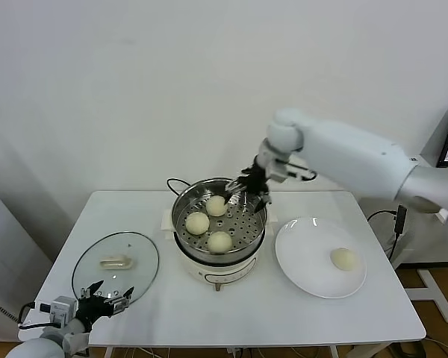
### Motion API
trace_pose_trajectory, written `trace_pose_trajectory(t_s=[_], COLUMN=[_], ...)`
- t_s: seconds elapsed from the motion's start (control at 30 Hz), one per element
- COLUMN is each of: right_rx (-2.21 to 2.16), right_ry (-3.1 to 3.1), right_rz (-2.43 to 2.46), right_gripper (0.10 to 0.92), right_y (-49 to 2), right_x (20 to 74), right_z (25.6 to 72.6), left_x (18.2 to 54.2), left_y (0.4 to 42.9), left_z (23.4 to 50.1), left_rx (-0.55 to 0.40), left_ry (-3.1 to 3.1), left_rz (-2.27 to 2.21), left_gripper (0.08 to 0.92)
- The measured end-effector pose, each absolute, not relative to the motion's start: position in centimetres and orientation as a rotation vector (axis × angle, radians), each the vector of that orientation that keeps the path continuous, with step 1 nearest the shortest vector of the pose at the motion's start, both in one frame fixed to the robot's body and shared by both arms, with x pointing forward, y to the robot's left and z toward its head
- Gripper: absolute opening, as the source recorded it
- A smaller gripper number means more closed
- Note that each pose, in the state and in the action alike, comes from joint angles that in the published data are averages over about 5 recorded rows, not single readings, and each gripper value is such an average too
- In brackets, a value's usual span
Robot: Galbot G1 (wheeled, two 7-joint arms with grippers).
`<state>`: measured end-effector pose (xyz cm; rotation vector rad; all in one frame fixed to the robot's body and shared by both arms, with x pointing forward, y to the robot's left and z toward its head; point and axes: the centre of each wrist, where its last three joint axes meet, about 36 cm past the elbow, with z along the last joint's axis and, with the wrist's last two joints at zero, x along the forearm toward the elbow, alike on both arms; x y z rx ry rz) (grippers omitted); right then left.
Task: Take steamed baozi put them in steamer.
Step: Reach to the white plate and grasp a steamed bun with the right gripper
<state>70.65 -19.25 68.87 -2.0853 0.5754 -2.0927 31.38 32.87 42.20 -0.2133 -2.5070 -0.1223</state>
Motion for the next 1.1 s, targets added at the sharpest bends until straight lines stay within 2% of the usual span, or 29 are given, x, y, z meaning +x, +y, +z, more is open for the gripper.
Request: trace_pose_trajectory(t_s=[0.27,0.57,0.77,1.1], right_rx=[-2.219,-2.314,-2.361,-2.405], right_ry=[1.086,1.731,2.004,2.257], right_rz=[-2.247,-2.29,-2.239,-2.182], right_gripper=[0.823,0.823,0.823,0.823], right_y=[-29.1,-38.8,-42.3,-45.3], right_x=[71.6,70.6,69.6,68.4], right_z=[69.4,66.8,63.5,57.9], left_x=[31.4,31.5,31.5,31.3], left_y=[33.0,33.1,33.0,32.8], left_z=[42.4,42.6,42.7,42.9], left_rx=[-0.21,-0.208,-0.211,-0.221], left_ry=[-2.51,-2.513,-2.513,-2.513], left_rz=[-0.122,-0.124,-0.121,-0.115], left_gripper=[0.823,0.823,0.823,0.823])
